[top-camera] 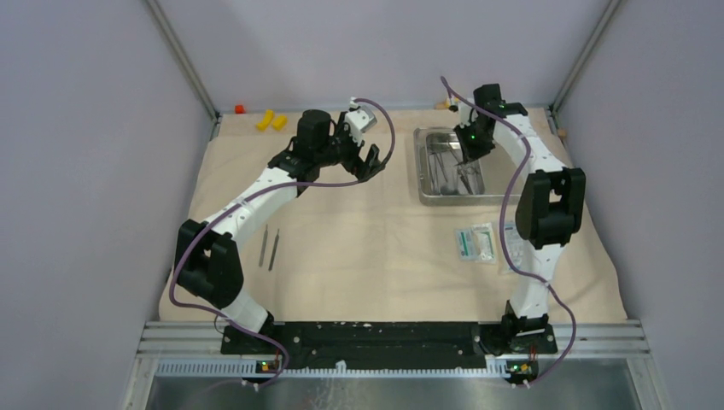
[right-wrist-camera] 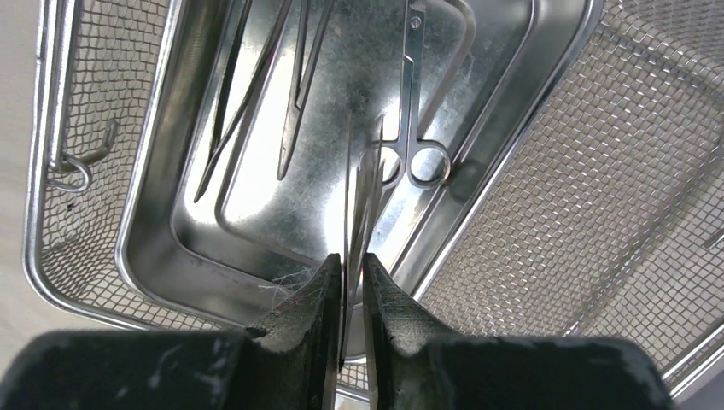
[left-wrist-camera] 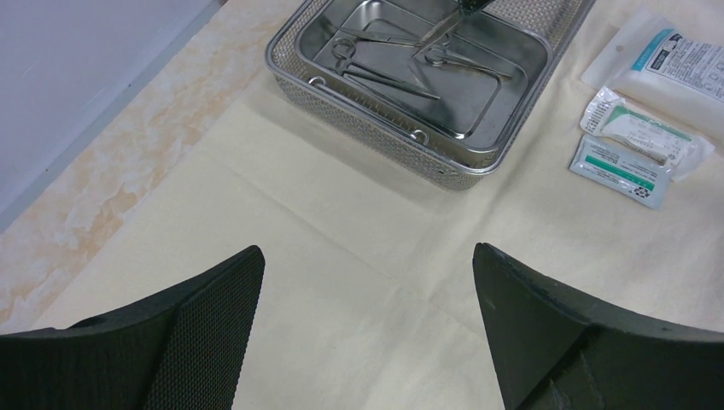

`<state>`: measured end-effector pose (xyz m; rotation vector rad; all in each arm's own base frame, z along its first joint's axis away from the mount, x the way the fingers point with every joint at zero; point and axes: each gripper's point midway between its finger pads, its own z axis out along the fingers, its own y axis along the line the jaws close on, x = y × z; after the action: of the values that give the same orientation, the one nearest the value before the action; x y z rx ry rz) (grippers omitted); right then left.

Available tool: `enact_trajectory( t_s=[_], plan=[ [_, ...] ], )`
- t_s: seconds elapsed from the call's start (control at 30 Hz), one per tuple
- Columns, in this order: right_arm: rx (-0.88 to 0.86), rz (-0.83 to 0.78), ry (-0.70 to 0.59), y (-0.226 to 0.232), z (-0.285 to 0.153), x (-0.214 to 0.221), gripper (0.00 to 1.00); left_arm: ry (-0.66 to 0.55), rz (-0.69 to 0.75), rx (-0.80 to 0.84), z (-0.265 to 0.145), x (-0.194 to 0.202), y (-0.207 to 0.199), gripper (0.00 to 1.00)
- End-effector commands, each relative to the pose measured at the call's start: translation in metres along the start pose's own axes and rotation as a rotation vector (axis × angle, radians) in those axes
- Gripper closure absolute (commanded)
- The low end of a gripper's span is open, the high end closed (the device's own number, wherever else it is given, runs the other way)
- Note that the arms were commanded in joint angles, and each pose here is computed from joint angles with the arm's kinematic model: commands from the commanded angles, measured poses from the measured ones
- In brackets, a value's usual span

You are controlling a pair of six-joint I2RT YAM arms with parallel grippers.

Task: Open and lay out the surgical kit
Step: Pick up the medical item from the container.

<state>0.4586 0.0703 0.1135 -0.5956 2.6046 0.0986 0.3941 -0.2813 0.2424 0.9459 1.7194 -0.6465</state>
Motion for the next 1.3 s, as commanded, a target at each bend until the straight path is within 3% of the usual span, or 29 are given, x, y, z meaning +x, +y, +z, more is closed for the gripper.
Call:
enact_trajectory(
  t_s=[0.0,0.3,0.67,0.93,1.27],
  plan=[
    [0.000,-0.005,-0.111,-0.002,-0.033,-0.032,0.85,-0.066,0.051,-0.008,-0.004,-0.023,0.003,0.03],
    [-0.016,-0.008,-0.129,0.002,-0.041,-0.035,0.92,-0.066,0.042,-0.003,-0.002,-0.024,0.003,0.04],
    [-0.054,0.008,-0.047,0.012,0.009,-0.006,0.69,-0.056,0.034,0.004,0.000,-0.020,0.002,0.03],
    [-0.078,0.049,-0.018,0.015,0.044,-0.001,0.61,-0.049,0.029,0.005,0.001,-0.016,0.002,0.03],
    [-0.083,0.124,-0.021,0.015,0.066,-0.009,0.58,-0.047,0.028,0.008,0.003,-0.015,0.002,0.03]
  ],
)
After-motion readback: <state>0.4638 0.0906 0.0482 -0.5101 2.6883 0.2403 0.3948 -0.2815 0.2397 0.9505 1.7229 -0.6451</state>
